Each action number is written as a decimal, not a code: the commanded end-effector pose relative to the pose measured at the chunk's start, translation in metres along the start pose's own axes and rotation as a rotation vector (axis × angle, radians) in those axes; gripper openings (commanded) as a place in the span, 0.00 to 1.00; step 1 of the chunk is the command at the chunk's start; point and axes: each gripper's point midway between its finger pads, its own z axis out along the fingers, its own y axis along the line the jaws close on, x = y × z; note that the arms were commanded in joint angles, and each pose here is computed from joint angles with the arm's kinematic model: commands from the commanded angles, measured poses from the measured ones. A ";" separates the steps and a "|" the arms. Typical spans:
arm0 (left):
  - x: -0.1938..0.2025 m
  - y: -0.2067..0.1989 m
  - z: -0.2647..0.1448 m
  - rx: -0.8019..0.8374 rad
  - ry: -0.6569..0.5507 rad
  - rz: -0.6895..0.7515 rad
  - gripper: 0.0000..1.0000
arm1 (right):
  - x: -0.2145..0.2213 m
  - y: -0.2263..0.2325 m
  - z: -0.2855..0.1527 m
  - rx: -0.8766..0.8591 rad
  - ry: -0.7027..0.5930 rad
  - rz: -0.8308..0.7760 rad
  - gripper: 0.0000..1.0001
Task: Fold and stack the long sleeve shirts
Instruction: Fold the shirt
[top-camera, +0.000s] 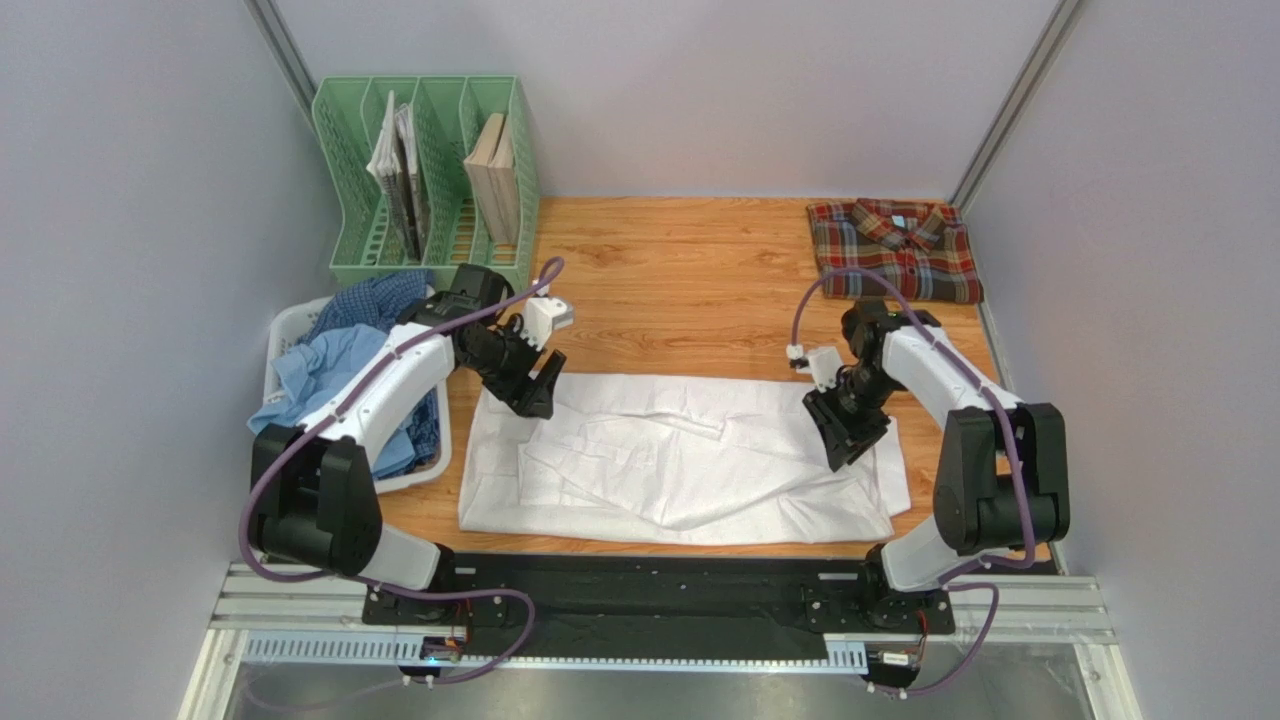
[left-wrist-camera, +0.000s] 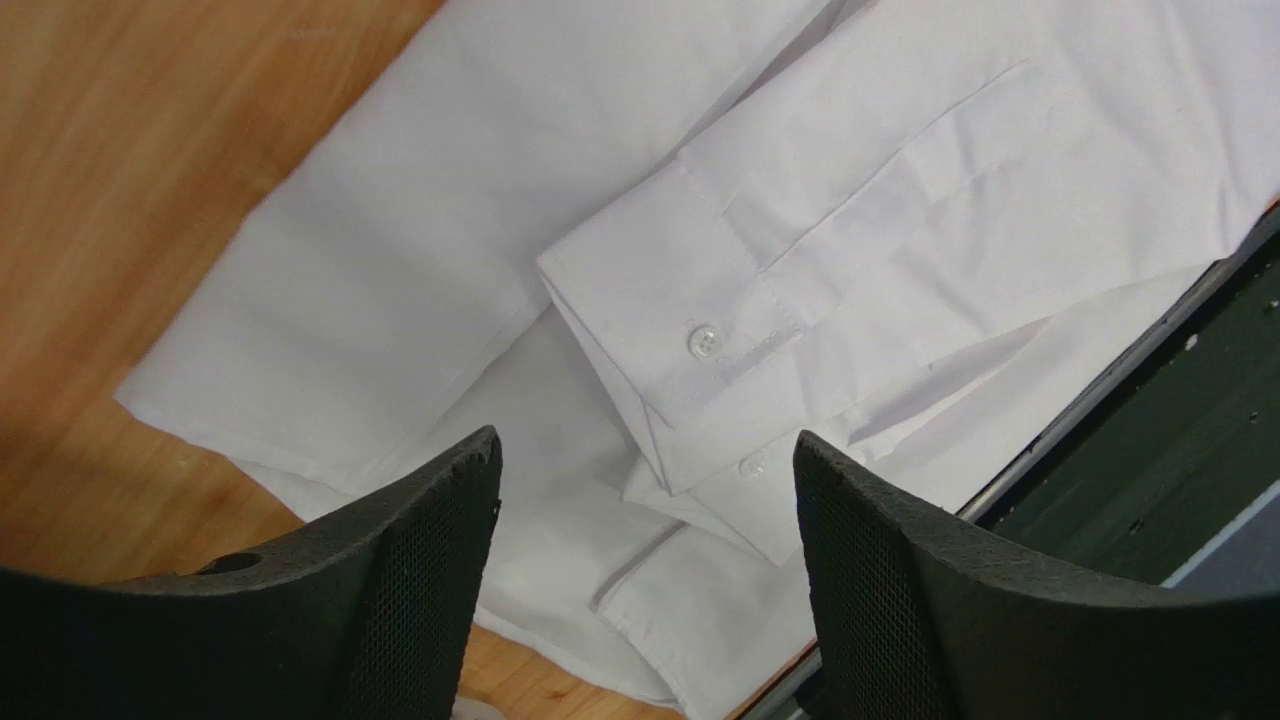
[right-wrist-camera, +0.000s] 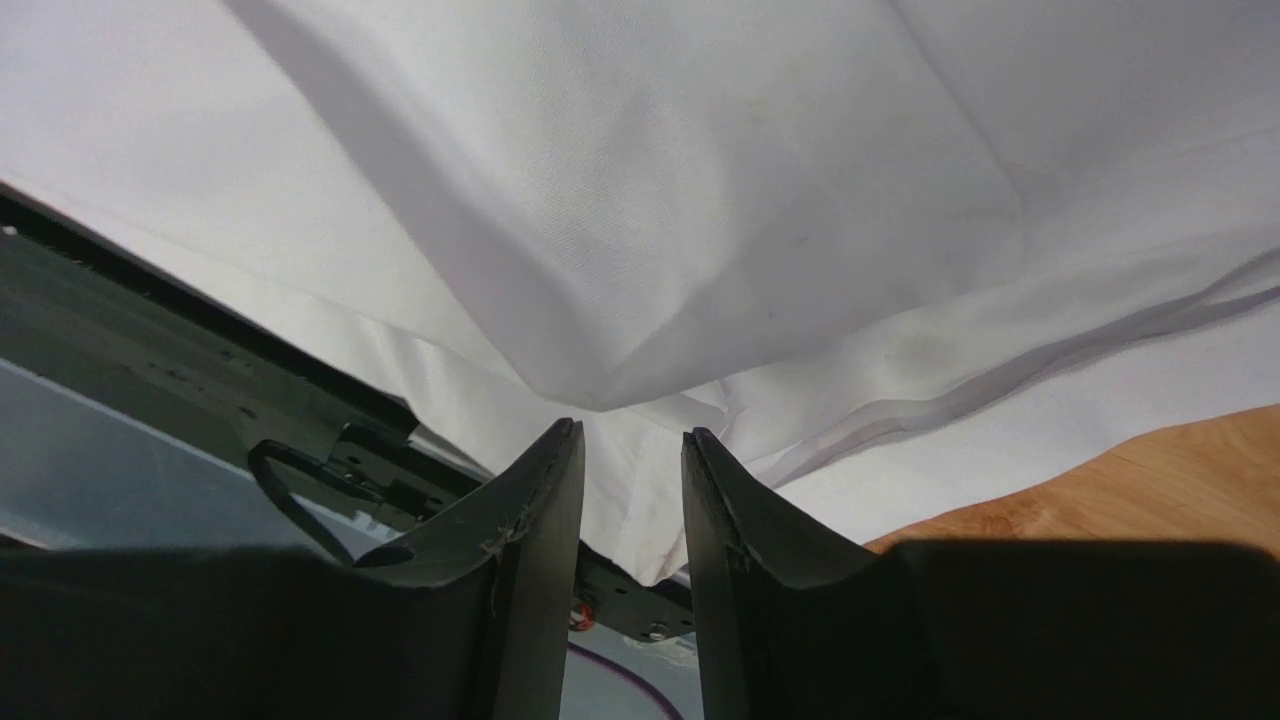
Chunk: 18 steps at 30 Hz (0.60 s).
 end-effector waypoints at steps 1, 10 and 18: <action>-0.046 -0.014 -0.039 0.020 -0.177 0.127 0.78 | -0.009 -0.031 0.021 0.205 0.056 -0.067 0.34; -0.058 -0.010 -0.074 0.014 -0.311 0.021 0.93 | -0.054 -0.083 0.060 0.384 0.226 -0.154 0.28; -0.063 0.002 -0.103 -0.094 -0.422 0.095 0.99 | -0.198 -0.118 0.050 0.538 0.164 -0.315 0.24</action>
